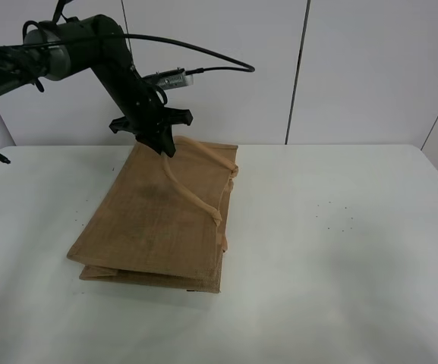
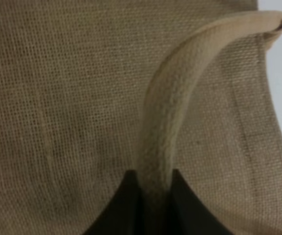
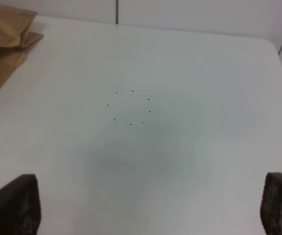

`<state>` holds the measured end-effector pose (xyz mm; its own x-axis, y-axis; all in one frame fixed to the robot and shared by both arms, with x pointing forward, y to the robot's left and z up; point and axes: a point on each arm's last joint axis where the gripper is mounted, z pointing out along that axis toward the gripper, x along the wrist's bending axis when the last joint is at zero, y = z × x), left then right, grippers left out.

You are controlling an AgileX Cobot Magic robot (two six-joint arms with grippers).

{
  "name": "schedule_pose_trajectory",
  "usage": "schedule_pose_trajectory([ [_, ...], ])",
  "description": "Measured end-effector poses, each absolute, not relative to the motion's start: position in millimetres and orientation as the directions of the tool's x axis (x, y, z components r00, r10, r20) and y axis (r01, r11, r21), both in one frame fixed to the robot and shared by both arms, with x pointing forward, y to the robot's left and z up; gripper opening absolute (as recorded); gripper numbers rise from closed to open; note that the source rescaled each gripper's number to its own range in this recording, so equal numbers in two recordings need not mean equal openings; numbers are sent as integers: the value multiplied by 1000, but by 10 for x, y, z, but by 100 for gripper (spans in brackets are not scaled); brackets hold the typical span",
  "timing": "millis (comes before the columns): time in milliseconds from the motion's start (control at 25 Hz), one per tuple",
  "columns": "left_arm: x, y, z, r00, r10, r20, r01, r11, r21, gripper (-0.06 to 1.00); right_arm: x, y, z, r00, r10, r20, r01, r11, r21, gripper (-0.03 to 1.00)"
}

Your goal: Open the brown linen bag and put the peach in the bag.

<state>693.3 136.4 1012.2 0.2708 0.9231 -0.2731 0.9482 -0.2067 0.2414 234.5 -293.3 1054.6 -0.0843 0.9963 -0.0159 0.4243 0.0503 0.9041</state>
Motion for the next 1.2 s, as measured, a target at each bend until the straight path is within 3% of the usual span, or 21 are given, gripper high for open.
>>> schedule_pose_trajectory([
  [80,6947,1360,10078,271,923,-272,948,-208,240,11,2345,-2933,10546,-84,996,-16,424,50,904,100],
  [160,6949,1359,10084,276,922,-273,946,-211,246,38,2345,-2933,10546,-84,996,-16,424,50,904,100],
  [240,6949,1357,10085,288,918,-271,943,-222,250,71,2345,-2933,10546,-84,996,-16,424,50,904,100],
  [360,6949,1360,10084,316,912,-261,934,-249,257,91,2345,-2933,10546,-84,996,-16,424,50,904,100],
  [520,6955,1442,10067,317,933,-171,932,-272,241,97,2345,-2933,10546,-84,996,-16,424,50,904,100],
  [800,7015,1752,10048,230,973,-28,954,-220,205,97,2345,-2933,10546,-84,996,-16,424,50,904,100],
  [1200,7156,2805,10048,10,1000,-8,983,-8,184,97,2345,-2933,10546,-84,996,-16,424,50,904,100],
])
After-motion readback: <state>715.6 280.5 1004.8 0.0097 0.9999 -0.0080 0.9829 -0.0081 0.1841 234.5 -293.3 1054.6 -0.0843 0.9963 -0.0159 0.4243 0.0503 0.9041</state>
